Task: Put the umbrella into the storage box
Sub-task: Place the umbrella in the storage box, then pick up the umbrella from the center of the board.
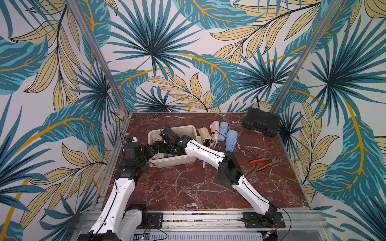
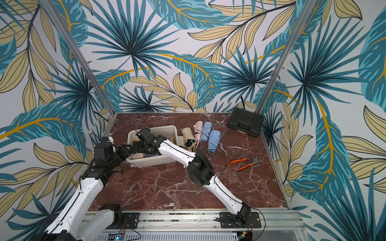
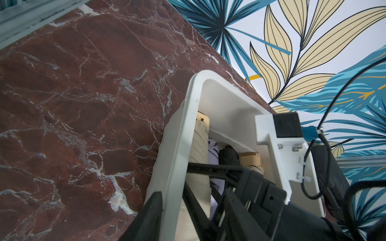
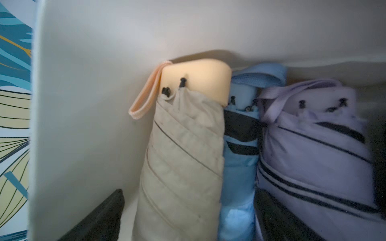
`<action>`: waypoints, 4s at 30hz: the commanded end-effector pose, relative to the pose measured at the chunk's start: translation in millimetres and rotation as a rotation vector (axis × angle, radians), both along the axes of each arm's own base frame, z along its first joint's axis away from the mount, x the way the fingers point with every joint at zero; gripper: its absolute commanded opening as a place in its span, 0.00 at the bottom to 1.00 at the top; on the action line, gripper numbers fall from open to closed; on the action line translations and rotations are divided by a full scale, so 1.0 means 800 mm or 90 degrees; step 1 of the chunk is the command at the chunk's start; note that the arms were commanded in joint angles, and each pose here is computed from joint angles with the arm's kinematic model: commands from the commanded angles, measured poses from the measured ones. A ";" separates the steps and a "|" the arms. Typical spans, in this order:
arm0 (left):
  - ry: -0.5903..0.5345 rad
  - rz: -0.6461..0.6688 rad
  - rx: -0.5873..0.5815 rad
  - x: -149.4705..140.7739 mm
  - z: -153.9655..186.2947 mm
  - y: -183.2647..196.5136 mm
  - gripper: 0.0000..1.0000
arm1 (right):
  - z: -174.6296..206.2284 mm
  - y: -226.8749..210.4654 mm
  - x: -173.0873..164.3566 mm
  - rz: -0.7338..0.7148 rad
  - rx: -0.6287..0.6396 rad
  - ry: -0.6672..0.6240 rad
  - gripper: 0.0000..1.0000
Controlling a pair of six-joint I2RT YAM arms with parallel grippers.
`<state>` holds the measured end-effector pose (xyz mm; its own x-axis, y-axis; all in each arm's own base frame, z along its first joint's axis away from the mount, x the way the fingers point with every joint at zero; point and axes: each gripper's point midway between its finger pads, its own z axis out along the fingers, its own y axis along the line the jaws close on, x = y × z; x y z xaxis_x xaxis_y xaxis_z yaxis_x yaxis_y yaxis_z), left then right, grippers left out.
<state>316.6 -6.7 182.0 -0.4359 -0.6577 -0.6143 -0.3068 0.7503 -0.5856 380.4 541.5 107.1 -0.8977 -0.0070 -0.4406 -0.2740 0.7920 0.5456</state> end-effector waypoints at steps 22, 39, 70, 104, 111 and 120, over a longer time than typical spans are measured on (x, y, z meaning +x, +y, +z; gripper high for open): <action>-0.118 0.014 0.055 0.003 0.091 0.013 0.72 | 0.245 -0.354 0.007 -0.191 -0.477 -0.409 0.99; -0.116 -0.060 0.019 0.030 0.110 -0.013 0.73 | 0.063 -0.523 0.031 -0.354 -0.416 -0.014 0.93; -0.131 -0.123 -0.014 0.083 0.123 -0.035 0.77 | -0.080 -0.582 0.092 -0.298 -0.444 0.164 0.92; -0.195 -0.163 -0.046 0.077 0.180 -0.057 0.75 | -0.061 -0.591 0.080 -0.331 -0.402 0.107 0.49; -0.202 -0.275 -0.091 0.070 0.205 -0.124 0.78 | 0.023 -0.576 0.059 -0.285 -0.352 -0.018 0.48; -0.188 -0.466 -0.145 0.028 0.241 -0.228 0.86 | 0.159 -0.504 0.018 -0.049 -0.312 -0.265 0.43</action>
<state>353.8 -171.5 360.3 -0.6051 -0.4385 -0.6645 0.3524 0.6009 -0.7175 401.2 119.5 213.7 -0.7438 -0.1003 -0.6609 -0.1517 0.9882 0.0208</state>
